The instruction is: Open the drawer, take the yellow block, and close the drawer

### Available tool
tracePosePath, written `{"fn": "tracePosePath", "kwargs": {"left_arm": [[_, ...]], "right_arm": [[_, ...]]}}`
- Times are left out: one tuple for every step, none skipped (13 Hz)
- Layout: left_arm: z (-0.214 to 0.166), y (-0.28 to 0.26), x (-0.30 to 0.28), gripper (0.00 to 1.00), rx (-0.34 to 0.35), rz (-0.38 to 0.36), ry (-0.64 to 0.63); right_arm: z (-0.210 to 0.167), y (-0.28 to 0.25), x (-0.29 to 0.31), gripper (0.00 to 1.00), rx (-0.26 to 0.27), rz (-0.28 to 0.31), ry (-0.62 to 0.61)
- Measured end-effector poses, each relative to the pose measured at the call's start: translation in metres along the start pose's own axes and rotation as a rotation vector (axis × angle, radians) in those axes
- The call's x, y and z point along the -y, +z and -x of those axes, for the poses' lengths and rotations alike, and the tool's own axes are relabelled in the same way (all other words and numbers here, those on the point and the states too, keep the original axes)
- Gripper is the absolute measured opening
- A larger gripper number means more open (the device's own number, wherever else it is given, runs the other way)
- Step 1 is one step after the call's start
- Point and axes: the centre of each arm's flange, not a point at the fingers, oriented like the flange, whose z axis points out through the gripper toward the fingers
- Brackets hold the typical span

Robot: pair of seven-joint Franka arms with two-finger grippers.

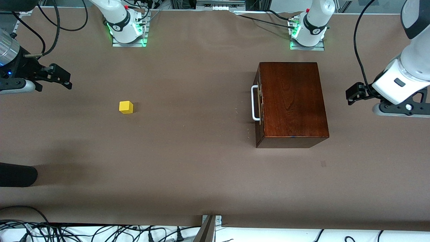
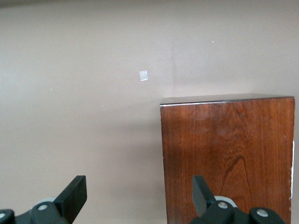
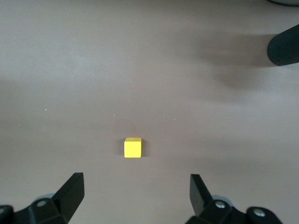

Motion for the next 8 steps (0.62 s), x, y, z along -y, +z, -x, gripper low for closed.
{"fn": "tracePosePath", "kwargs": {"left_arm": [[0.005, 0.005, 0.006, 1.00, -0.015, 0.013, -0.018], [0.013, 0.010, 0.012, 1.00, -0.027, 0.020, -0.031], [0.021, 0.013, 0.018, 1.00, -0.037, 0.026, -0.045], [0.030, 0.017, 0.022, 1.00, -0.044, 0.032, -0.053], [0.038, 0.019, 0.024, 1.00, -0.044, 0.033, -0.056], [0.046, 0.020, 0.024, 1.00, -0.043, 0.032, -0.057], [0.053, 0.021, 0.023, 1.00, -0.041, 0.031, -0.056], [0.059, 0.021, 0.022, 1.00, -0.040, 0.031, -0.055]], "right_arm": [[0.000, 0.000, 0.000, 1.00, 0.000, 0.000, 0.000], [0.000, 0.000, 0.000, 1.00, 0.000, 0.000, 0.000], [0.000, 0.000, 0.000, 1.00, 0.000, 0.000, 0.000], [0.000, 0.000, 0.000, 1.00, 0.000, 0.000, 0.000], [0.000, 0.000, 0.000, 1.00, 0.000, 0.000, 0.000], [0.000, 0.000, 0.000, 1.00, 0.000, 0.000, 0.000], [0.000, 0.000, 0.000, 1.00, 0.000, 0.000, 0.000], [0.000, 0.000, 0.000, 1.00, 0.000, 0.000, 0.000]]}}
